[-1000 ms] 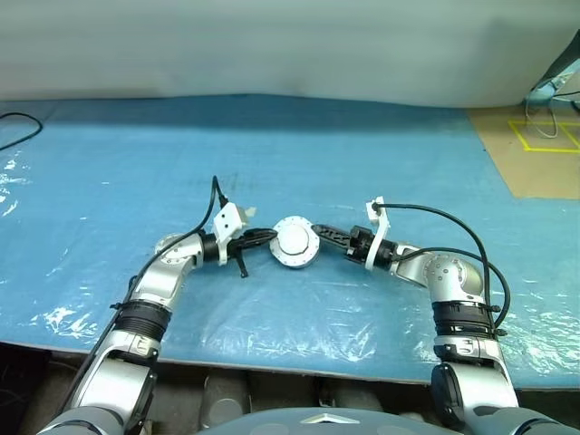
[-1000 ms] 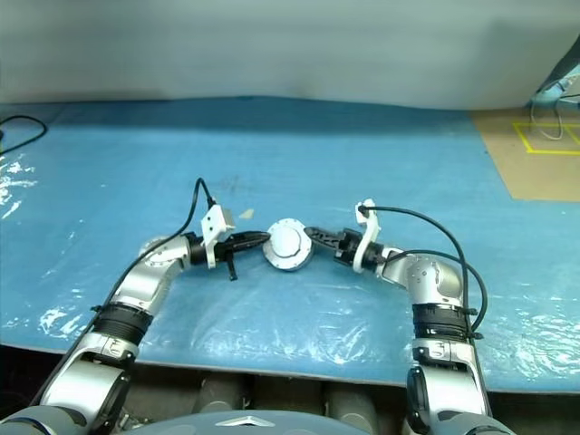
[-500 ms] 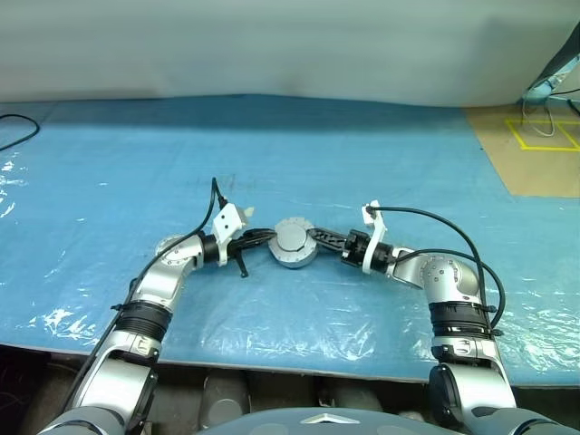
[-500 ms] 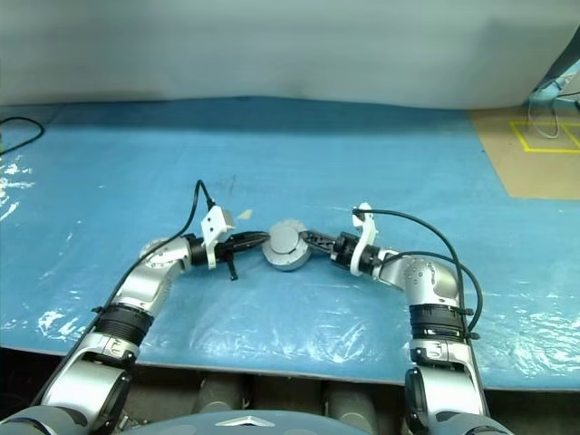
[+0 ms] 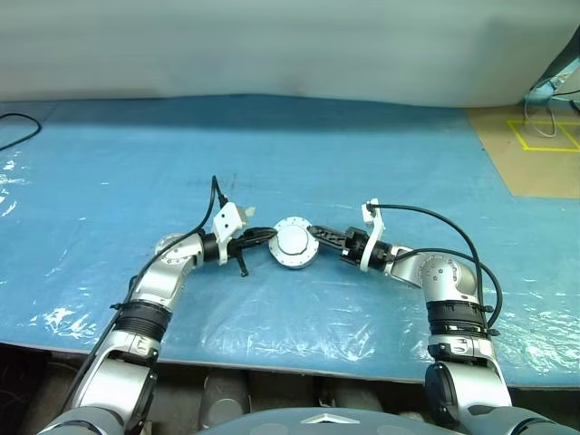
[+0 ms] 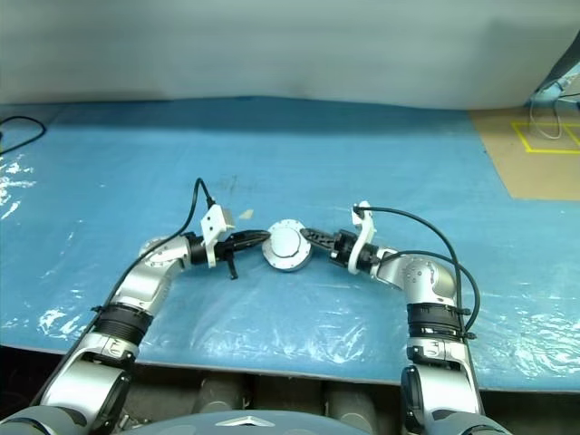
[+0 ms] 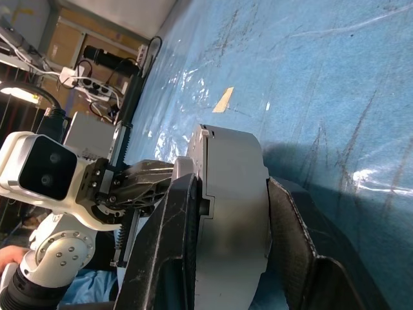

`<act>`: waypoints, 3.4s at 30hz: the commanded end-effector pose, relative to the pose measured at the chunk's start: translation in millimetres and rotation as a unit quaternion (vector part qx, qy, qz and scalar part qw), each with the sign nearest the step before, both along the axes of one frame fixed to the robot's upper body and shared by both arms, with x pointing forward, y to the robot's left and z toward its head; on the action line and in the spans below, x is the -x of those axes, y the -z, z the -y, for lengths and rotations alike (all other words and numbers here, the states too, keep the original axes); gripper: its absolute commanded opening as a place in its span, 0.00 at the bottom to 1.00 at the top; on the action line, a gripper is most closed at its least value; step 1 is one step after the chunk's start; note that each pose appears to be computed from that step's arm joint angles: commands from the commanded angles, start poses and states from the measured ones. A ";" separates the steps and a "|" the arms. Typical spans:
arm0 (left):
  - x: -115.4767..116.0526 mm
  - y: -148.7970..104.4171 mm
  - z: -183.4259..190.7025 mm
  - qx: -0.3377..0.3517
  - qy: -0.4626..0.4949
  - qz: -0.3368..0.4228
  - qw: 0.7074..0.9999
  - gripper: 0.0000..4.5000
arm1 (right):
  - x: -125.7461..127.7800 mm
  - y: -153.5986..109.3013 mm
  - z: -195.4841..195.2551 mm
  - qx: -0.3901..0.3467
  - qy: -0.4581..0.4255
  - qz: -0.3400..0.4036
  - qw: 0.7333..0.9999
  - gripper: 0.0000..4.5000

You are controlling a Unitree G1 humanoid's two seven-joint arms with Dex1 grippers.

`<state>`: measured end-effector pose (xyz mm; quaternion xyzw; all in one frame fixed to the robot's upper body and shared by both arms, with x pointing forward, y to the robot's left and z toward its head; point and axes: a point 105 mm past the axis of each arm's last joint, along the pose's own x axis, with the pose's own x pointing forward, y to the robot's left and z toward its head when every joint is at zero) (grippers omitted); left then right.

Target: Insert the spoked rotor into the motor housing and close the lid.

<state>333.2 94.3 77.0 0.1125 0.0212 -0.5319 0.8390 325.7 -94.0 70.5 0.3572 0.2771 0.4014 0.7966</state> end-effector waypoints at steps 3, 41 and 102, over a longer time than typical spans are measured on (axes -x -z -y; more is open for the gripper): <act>13.6 -37.5 -2.5 0.084 0.018 -0.033 0.996 0.00 | -2.7 1.6 -7.9 -0.024 -0.005 -0.049 0.999 0.27; 5.5 -54.8 -49.6 0.406 -0.077 -0.317 0.854 1.00 | -26.1 -105.9 -35.5 -0.220 -0.027 -0.003 0.975 0.27; -36.4 -73.4 -8.9 0.509 -0.105 -0.348 0.780 0.58 | -35.9 -98.3 -40.7 -0.151 0.014 0.042 0.988 0.72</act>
